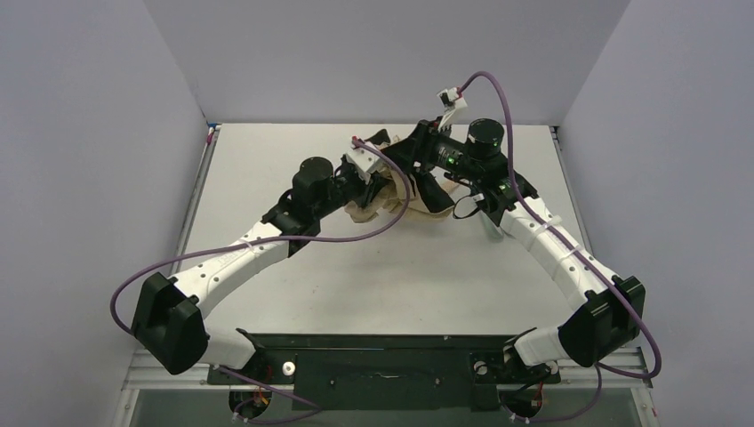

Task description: Open the umbrella

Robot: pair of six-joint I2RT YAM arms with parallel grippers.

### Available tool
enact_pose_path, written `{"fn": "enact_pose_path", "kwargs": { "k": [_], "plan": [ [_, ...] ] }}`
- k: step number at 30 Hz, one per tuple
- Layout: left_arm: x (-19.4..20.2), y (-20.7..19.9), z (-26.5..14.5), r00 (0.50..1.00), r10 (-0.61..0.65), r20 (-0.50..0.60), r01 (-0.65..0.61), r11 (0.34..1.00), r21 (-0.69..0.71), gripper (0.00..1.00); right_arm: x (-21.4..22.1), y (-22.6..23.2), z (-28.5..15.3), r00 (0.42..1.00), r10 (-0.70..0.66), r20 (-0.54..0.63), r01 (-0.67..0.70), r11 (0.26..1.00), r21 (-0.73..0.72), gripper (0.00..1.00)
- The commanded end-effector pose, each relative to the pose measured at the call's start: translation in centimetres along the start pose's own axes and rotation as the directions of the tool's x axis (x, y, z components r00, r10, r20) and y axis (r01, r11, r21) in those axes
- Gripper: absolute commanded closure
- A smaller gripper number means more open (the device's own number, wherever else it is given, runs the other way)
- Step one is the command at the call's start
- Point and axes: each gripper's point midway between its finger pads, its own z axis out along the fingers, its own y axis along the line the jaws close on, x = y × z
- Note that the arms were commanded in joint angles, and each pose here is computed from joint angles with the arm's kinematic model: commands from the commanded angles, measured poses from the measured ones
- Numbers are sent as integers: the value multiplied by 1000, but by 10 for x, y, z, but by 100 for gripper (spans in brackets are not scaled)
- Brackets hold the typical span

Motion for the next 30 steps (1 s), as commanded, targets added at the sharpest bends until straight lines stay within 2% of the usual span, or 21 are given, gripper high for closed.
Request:
{"fn": "enact_pose_path", "kwargs": {
  "k": [1, 2, 3, 9, 15, 24, 30],
  "plan": [
    [-16, 0, -8, 996, 60, 67, -60, 998, 8, 89, -48, 49, -14, 990, -30, 139, 51, 988, -148, 100],
    [-10, -2, -9, 997, 57, 46, -58, 998, 11, 98, -53, 48, -15, 988, -29, 149, 50, 988, -144, 100],
    [-8, -1, -11, 998, 56, 39, -56, 998, 9, 100, -55, 45, -14, 988, -27, 153, 48, 989, -138, 100],
    [12, -2, -21, 999, 52, -12, -52, 999, 9, 100, -81, 36, -18, 977, -46, 209, 69, 992, -103, 100],
    [44, 4, -28, 992, 57, -112, -59, 998, -15, 100, -105, 28, -26, 965, -57, 257, 76, 995, -67, 100],
    [77, 13, -35, 971, 75, -226, -88, 995, -50, 100, -120, 19, -34, 955, -52, 293, 65, 997, -35, 100],
    [82, 14, -36, 969, 73, -238, -86, 995, -45, 100, -122, 9, -36, 953, -56, 297, 62, 998, -10, 100]
  ]
}}
